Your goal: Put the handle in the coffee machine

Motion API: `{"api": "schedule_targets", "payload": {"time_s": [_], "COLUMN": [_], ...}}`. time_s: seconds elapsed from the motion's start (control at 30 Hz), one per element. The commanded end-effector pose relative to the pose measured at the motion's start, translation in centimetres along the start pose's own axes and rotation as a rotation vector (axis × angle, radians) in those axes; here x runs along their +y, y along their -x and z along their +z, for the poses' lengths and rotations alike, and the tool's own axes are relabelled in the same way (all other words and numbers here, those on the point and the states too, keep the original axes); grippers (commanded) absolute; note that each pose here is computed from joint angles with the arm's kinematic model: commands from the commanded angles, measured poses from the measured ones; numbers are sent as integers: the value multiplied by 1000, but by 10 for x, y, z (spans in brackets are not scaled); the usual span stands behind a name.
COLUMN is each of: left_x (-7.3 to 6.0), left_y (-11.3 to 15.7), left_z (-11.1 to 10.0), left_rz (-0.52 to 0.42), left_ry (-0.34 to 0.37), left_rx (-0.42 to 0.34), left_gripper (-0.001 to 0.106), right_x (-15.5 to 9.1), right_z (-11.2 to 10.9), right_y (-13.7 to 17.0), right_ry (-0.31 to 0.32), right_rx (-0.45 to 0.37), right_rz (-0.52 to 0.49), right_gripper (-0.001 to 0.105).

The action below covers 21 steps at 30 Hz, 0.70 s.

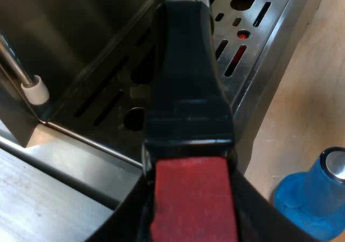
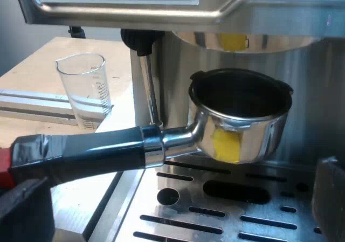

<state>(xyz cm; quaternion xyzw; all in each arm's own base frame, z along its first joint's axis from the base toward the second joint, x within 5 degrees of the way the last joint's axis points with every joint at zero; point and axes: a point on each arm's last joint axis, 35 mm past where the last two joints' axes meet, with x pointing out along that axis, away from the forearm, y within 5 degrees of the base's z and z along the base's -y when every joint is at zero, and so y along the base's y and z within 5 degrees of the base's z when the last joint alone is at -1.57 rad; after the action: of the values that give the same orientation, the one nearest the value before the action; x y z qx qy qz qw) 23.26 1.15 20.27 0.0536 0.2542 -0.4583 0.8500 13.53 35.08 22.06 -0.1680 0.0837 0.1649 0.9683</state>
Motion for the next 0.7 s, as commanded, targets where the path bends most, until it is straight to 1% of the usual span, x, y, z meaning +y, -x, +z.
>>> {"api": "schedule_targets", "payload": {"time_s": [0.03, 0.07, 0.23, 0.37, 0.47, 0.53, 0.6, 0.63, 0.67, 0.7], "left_x": [2, 2, 3, 3, 3, 3, 3, 3, 3, 3], "left_y": [2, 2, 3, 3, 3, 3, 3, 3, 3, 3], "left_z": [10, 10, 11, 11, 11, 11, 11, 12, 12, 12], "left_rz": [-31, -30, -24, -24, -24, -24, -23, -23, -22, -20], "left_ry": [-47, -50, -63, -63, -63, -63, -65, -66, -68, -71], "left_rx": [-67, -68, -75, -74, -74, -74, -75, -76, -77, -78], "left_gripper": [0, 0, 0, 0, 0, 0, 0, 0, 0, 0], "right_x": [-1, -1, -1, -2, -5, -8, -9, -9, -9, -9], "right_z": [1, 1, 1, 4, 4, 3, 4, 4, 4, 4], "right_y": [-2, -2, -2, -4, -7, -9, -10, -11, -10, -10], "right_ry": [6, -7, -18, -41, -45, -46, -50, -50, -51, -51], "right_rx": [-2, -2, -6, -21, -19, -17, -17, -17, -18, -18], "right_rz": [-3, -3, -3, -7, -27, -53, -60, -60, -60, -60], "right_gripper": [105, 105, 105, 105, 102, 95, 82, 80, 73, 68]}}
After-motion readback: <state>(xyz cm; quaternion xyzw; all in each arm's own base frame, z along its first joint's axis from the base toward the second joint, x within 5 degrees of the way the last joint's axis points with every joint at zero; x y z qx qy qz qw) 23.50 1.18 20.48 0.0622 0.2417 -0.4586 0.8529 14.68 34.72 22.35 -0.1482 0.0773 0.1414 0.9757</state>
